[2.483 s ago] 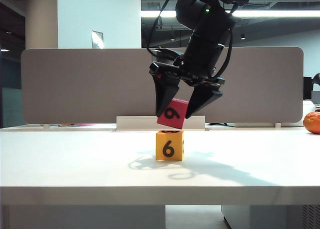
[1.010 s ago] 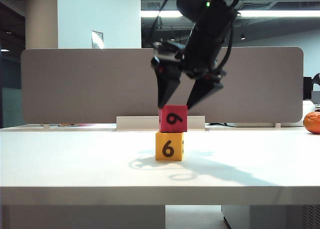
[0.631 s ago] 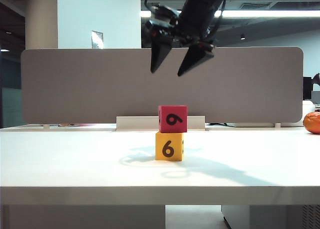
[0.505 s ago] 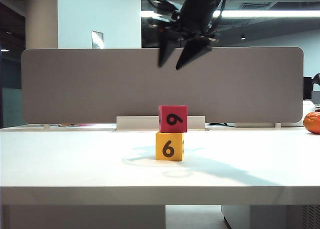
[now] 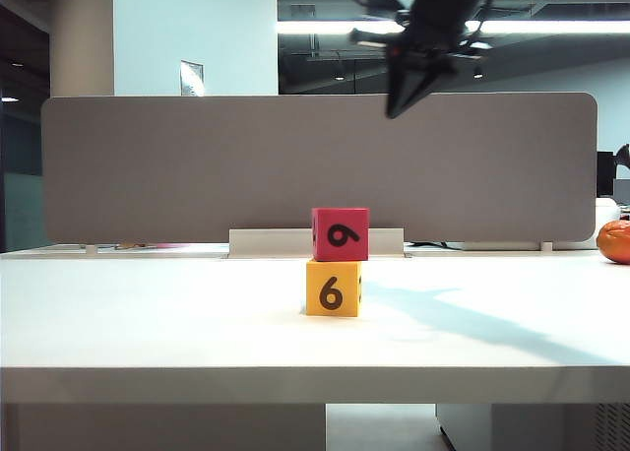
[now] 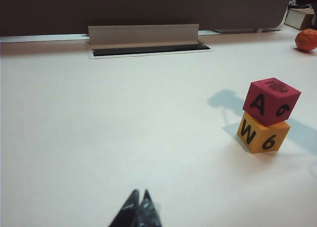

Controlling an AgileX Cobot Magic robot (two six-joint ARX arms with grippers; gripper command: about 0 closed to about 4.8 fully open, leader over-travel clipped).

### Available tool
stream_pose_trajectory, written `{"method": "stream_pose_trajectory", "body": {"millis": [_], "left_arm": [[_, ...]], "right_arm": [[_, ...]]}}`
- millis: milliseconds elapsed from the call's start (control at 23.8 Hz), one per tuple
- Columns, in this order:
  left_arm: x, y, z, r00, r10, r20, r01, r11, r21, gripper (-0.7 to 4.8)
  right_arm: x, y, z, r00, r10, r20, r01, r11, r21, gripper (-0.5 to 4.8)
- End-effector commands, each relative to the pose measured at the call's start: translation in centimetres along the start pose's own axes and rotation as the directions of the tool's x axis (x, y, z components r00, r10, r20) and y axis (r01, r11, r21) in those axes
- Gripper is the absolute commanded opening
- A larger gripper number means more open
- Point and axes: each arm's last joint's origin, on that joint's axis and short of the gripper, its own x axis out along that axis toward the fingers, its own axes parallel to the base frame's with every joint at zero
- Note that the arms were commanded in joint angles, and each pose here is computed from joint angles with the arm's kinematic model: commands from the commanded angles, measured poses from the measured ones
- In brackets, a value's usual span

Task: Stack one letter block on top of another letter block.

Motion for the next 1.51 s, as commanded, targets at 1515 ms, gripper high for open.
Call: {"method": "stream_pose_trajectory", "body": {"millis": [1515], "left_arm": [[-0.1,-0.1,-0.5,0.998,-0.008,-0.066,0.005,0.999,-0.032,-0.06]], "right_arm": [[-12.9,-4.4,-20.0,0.896,-0.187,0.403,0.007,0.913,0.408,-0.01]]}}
